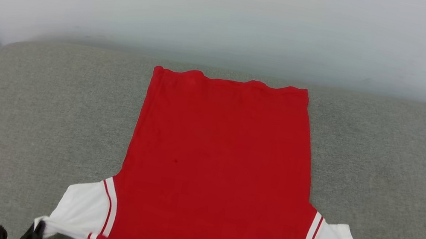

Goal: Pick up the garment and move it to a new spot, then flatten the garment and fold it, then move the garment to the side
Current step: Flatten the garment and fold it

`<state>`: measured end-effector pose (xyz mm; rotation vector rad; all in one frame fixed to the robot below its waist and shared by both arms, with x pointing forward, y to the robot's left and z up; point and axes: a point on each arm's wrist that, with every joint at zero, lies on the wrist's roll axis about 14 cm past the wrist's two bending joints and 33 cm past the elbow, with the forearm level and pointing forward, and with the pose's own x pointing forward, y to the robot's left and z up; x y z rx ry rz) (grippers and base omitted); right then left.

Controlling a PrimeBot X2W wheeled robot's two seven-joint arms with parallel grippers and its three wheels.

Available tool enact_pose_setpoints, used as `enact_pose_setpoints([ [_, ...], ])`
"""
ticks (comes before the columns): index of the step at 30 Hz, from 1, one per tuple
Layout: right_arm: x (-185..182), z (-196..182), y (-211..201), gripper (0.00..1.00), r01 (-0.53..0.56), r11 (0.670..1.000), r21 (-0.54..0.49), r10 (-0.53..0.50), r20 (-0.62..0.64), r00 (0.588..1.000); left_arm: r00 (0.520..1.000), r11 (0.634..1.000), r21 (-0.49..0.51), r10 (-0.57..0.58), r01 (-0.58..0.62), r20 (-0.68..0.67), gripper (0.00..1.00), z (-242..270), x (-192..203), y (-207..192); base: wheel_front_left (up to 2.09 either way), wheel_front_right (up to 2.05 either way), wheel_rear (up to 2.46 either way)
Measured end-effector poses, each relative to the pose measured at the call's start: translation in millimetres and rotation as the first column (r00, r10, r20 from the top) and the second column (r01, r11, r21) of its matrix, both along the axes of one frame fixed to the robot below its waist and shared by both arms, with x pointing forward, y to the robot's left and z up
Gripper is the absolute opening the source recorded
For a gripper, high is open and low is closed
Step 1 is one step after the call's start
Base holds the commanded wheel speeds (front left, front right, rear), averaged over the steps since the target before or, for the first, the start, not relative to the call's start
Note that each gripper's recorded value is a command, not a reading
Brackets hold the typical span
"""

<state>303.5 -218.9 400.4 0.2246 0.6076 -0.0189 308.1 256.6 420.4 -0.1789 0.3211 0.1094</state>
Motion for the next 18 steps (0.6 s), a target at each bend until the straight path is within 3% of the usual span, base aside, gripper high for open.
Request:
enact_pose_setpoints([
  [3, -25.8, -19.1, 4.3, 0.00, 0.005, 1.000, 0.020, -0.003, -0.095, 0.995, 0.999, 1.000, -0.011, 0.013, -0.013, -0.046, 0.00, -10.8, -15.7, -0.5, 0.00, 0.00, 0.00],
  [4, -31.1, -23.4, 5.8, 0.29, 0.008, 1.000, 0.029, -0.004, -0.118, 0.993, 0.999, 1.000, -0.018, 0.015, -0.015, -0.048, 0.00, -11.4, -17.5, -2.2, 0.00, 0.00, 0.00],
  [5, -34.7, -26.4, 7.3, 0.76, 0.006, 0.999, 0.033, -0.001, -0.135, 0.991, 0.999, 1.000, -0.022, 0.014, -0.015, -0.049, 0.00, -11.7, -18.6, -4.1, 0.00, 0.00, 0.00],
  [6, -36.3, -28.0, 8.8, 1.00, 0.001, 0.999, 0.034, 0.004, -0.147, 0.989, 0.999, 1.000, -0.025, 0.014, -0.015, -0.049, 0.00, -11.6, -19.2, -6.1, 0.00, 0.00, 0.00],
  [10, -19.1, -16.8, 16.1, 1.00, -0.020, 0.999, 0.044, 0.024, -0.103, 0.994, 0.999, 1.000, -0.015, -0.014, 0.013, -0.049, 0.00, -11.2, -19.0, -14.5, 0.00, 0.00, 0.00],
  [13, 24.1, 13.8, 16.2, 1.00, -0.020, 0.999, 0.042, 0.018, 0.040, 0.999, 0.999, 0.999, -0.024, -0.025, 0.025, -0.022, 0.00, -4.8, -10.3, -19.4, 0.00, 0.00, 0.00],
  [18, 94.1, 42.7, 19.8, 1.00, -0.045, 0.999, 0.027, 0.040, 0.158, 0.987, 0.997, 0.998, -0.036, -0.040, 0.043, 0.070, 0.00, 14.6, 15.7, -28.9, 0.00, 0.00, 0.00],
])
